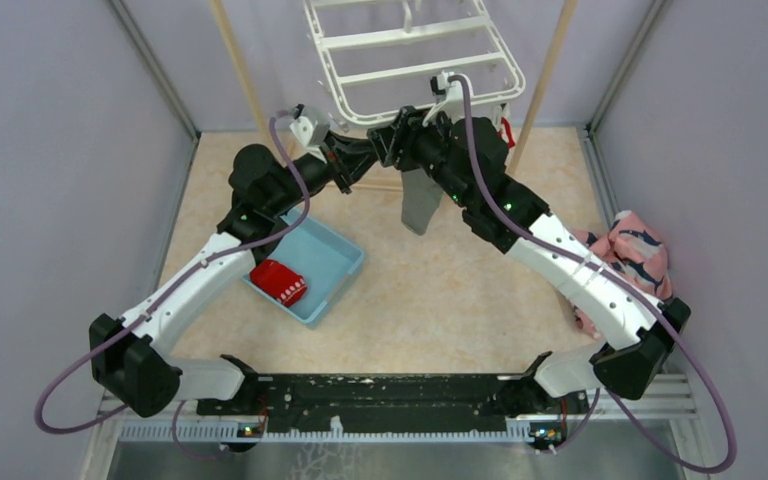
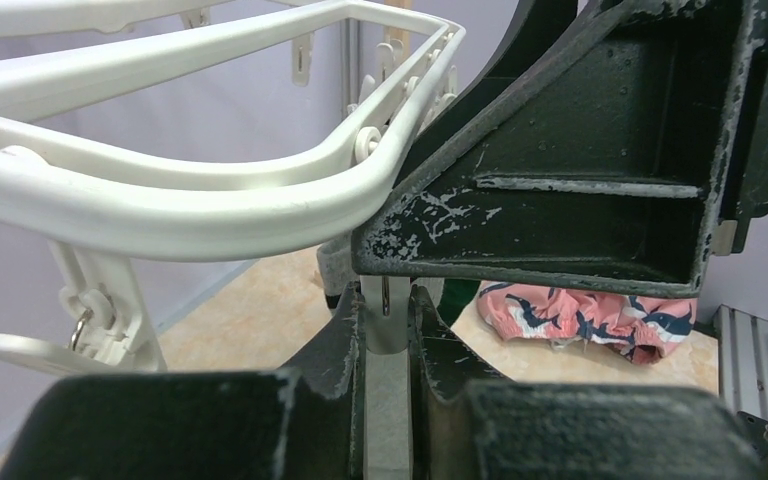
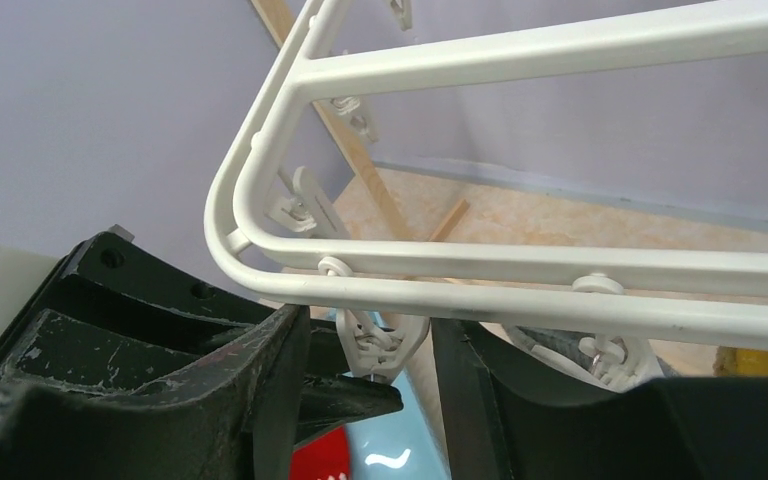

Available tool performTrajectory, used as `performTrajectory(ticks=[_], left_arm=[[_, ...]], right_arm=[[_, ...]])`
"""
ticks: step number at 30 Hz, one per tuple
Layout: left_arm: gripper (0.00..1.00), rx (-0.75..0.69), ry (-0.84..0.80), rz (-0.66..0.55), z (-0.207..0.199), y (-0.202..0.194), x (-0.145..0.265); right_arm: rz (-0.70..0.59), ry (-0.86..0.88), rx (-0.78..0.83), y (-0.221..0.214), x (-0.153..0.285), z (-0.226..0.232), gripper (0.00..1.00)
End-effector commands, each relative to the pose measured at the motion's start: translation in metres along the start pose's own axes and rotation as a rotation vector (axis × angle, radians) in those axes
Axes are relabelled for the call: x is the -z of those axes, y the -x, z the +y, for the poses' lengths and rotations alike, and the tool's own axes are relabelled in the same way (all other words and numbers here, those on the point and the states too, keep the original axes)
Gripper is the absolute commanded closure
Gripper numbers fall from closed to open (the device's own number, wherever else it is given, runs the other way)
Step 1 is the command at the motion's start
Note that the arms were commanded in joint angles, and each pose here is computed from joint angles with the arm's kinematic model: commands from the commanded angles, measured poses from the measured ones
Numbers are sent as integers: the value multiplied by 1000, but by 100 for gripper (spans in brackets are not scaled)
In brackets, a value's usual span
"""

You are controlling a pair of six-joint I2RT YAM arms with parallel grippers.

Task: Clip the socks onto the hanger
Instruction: Open the clamp at the hanger.

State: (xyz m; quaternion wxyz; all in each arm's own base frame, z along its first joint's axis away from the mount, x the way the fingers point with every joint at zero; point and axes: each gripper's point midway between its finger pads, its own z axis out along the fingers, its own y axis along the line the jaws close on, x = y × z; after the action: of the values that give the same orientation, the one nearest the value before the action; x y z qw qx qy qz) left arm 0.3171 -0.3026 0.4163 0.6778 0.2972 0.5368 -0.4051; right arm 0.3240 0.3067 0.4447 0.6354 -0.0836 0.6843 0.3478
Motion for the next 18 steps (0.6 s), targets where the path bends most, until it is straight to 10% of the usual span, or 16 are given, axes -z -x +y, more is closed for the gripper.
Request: performTrajectory(ticks=[1,11,18], left_arm=[[100,-16,1,11,0,-8,-1],[100,-28,10,25,-1,-12,3],[100,-28,26,21,0,-12,5]], right_arm=[[-92,-5,-34,32,1,8,53],[-94,-37,-67,29,-3,3,99],[-92,-50,-63,28,-2,0,100]])
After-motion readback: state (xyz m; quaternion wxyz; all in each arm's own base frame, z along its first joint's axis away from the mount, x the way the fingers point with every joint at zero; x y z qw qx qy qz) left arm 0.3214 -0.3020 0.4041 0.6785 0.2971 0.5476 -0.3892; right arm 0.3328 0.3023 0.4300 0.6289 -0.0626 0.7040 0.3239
